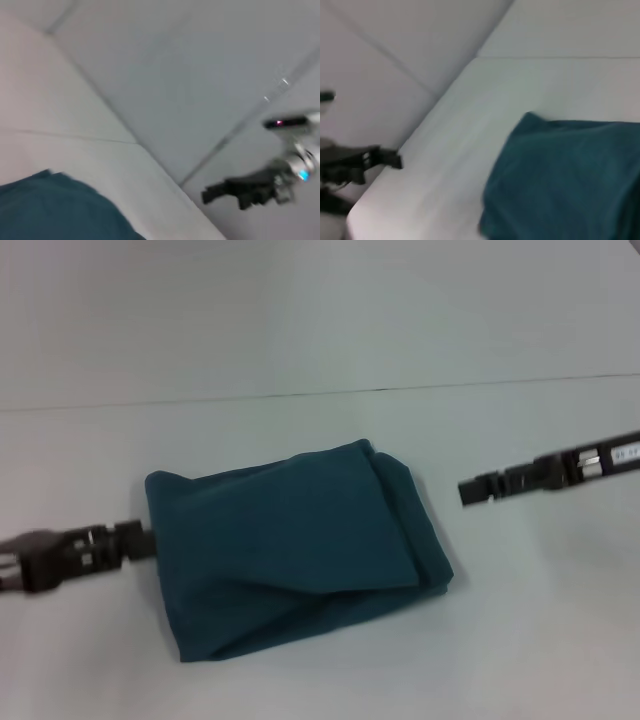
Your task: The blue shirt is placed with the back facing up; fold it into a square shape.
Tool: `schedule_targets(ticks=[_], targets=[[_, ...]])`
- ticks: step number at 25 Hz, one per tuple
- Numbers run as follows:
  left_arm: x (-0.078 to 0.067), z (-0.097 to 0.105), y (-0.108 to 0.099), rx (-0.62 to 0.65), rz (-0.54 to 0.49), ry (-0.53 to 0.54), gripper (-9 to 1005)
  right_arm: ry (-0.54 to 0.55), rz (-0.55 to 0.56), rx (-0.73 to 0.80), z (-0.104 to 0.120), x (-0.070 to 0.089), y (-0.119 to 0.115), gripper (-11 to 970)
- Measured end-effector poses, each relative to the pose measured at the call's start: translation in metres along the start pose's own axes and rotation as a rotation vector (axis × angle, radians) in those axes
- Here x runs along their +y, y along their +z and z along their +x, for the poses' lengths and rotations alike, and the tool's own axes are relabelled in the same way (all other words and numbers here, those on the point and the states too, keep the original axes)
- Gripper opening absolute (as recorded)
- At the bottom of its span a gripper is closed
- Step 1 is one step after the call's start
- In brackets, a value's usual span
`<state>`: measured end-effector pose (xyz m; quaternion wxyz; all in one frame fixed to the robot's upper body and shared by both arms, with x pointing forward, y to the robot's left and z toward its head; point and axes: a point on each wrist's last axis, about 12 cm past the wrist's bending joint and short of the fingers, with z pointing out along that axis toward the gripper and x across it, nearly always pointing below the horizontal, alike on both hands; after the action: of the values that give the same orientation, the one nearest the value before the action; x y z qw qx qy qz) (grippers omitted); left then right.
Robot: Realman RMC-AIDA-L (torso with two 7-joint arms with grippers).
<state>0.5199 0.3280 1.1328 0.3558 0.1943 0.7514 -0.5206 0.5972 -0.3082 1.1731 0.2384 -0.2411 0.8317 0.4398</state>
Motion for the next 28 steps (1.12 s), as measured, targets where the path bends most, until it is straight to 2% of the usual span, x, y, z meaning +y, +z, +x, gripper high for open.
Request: schedule_targets(ticks=[2,6,12,15,20,28], targets=[[-0.007,0.015,0.0,0.014,0.05,0.079,647,-0.056,-0.044,0.015,0.011,0.003,0.006,858],[-0.01,0.027,0.003,0.04,0.079,0.091,651,-0.107,-0.127,0.046,0.037,0.009,0.02,857],[-0.015,0.044,0.022,0.199,0.137,0.07,650,-0.107,-0.189,0.175,0.065,0.015,0.042,856],[-0.012,0.042,0.03,0.237,0.121,0.047,649,-0.107,-0.192,0.215,0.069,0.017,0.051,856],[-0.002,0.039,0.047,0.246,0.025,-0.094,646,-0.109,-0.195,0.208,0.07,0.02,0.067,855],[-0.003,0.043,0.071,0.242,0.033,-0.034,680,-0.112,-0.185,0.206,0.072,0.021,0.079,853]])
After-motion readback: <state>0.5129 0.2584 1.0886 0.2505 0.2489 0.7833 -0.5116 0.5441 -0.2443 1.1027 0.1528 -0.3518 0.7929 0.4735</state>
